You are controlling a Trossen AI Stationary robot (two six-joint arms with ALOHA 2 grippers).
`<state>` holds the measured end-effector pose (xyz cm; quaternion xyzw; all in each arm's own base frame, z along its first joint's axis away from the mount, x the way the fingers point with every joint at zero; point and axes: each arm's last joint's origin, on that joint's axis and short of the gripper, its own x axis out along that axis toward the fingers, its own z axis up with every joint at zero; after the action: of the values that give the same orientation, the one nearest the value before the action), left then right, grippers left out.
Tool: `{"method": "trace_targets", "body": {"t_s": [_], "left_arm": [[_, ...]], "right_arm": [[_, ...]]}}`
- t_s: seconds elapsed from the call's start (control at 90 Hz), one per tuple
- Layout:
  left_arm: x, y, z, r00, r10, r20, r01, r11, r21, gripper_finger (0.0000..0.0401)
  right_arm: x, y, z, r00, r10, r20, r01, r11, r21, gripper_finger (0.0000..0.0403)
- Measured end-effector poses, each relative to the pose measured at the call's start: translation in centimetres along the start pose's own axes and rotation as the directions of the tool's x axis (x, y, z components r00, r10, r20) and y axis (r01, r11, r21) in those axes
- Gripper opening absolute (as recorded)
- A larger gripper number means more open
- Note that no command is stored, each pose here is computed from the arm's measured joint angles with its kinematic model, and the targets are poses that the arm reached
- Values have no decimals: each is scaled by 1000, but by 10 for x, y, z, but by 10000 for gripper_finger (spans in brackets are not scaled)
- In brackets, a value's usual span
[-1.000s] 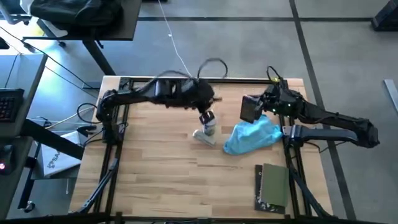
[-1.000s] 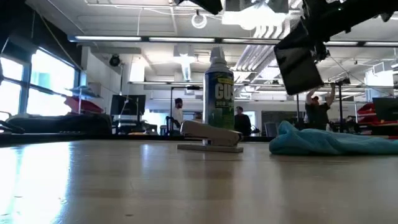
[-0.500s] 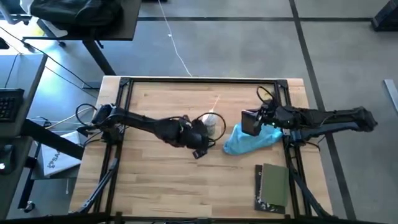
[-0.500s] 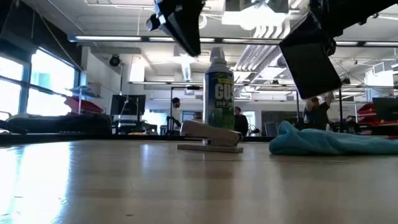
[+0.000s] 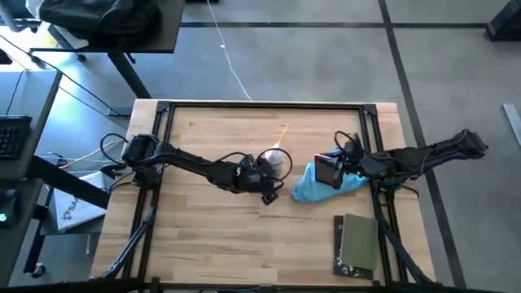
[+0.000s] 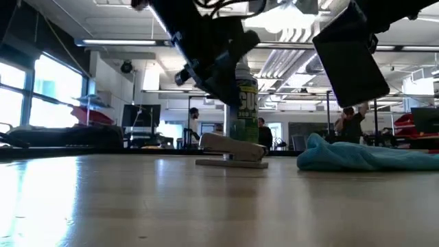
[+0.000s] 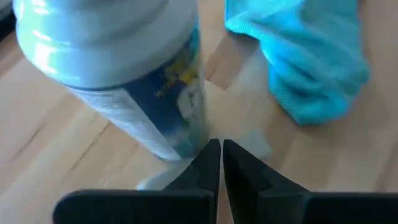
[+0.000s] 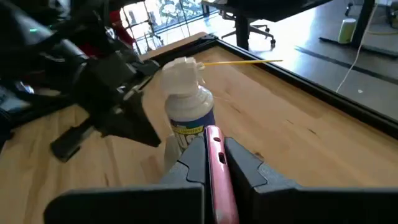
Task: Apply microfiber cloth
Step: Spray the pink phone with the spray bottle, then wipe the pink phone with the blue microfiber cloth
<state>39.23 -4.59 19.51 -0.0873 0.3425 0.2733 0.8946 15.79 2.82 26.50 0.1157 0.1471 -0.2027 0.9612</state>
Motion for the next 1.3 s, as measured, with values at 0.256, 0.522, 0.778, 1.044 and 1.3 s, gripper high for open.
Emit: {"method": "trace_targets", "body": {"t_s": [0.256,0.522,0.778,1.044,1.3], "left_arm": [[31,29,1,978,-146,149,160,984,-84,0],[63,86,12,971,-35,238,54,996,-74,0],[73,111,23,963,-66,262,50,997,67,0],[53,59,13,898,-356,257,307,928,210,0],[15,15,31,821,-429,376,216,843,492,26]], "right_arm": [[2,-2,1,1000,-15,2,15,999,-50,1],[4,-6,2,999,-53,11,53,994,-99,2],[7,-11,4,997,-79,14,80,990,-119,2],[26,-4,-4,999,-11,-31,4,974,-226,2],[40,13,5,978,205,-48,-208,906,-367,2]]}}
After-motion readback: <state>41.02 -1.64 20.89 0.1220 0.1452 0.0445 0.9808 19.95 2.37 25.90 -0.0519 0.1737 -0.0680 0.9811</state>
